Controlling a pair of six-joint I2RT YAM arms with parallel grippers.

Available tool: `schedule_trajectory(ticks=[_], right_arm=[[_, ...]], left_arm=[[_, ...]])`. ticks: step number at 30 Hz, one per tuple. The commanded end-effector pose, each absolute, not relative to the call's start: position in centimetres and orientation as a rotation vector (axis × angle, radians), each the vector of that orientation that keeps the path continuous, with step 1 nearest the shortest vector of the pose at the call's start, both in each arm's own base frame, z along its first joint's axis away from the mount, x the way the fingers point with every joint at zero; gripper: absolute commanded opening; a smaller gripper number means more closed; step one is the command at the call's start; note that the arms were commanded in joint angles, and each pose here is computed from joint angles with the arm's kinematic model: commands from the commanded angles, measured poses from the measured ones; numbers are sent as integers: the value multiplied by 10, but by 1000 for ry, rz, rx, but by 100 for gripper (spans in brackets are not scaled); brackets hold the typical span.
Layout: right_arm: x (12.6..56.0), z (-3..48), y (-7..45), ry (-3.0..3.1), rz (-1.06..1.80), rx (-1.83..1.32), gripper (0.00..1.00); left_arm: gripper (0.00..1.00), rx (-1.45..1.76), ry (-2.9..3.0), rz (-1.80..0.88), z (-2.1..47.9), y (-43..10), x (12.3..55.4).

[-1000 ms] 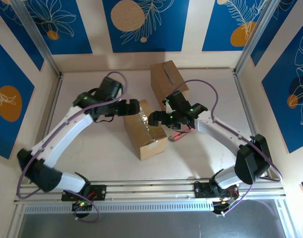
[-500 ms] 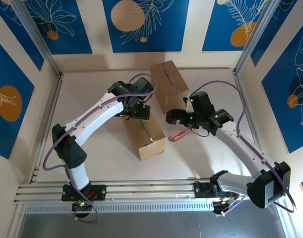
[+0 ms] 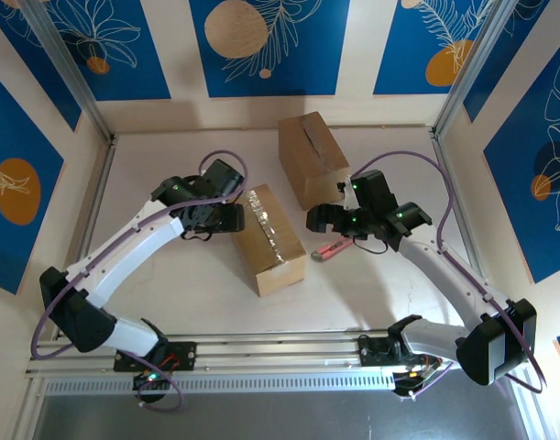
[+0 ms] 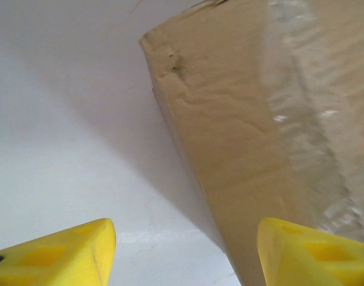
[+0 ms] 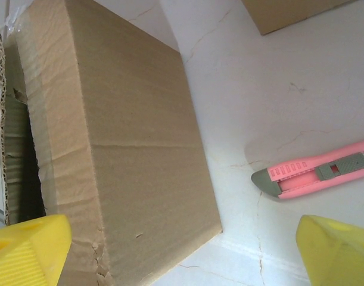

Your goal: Unpack the express box

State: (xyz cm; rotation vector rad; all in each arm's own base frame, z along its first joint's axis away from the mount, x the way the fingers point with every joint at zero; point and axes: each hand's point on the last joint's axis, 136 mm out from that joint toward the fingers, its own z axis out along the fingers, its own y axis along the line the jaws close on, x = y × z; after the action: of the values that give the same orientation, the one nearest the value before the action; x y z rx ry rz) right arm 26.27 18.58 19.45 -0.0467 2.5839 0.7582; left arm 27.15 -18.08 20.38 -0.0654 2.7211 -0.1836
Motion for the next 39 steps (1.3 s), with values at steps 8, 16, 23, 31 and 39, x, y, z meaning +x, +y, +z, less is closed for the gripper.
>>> schedule_trajectory(ticks=[8, 16, 23, 31, 39], right_arm=[[258, 219, 216, 2595, 530, -385, 97], [288, 217, 242, 2574, 259, -561, 97], [308, 199, 254, 2591, 63, -630, 97], [302, 193, 268, 2584, -57, -677, 96], [312, 174, 250, 2591, -327, -663, 96]], left_arm=[[64, -119, 2636, -465, 169, -207, 295], [64, -136, 2649, -503, 147, -203, 287], [64, -141, 2662, -512, 136, -201, 283], [64, -138, 2671, -525, 129, -203, 281], [64, -131, 2684, -531, 124, -204, 280]])
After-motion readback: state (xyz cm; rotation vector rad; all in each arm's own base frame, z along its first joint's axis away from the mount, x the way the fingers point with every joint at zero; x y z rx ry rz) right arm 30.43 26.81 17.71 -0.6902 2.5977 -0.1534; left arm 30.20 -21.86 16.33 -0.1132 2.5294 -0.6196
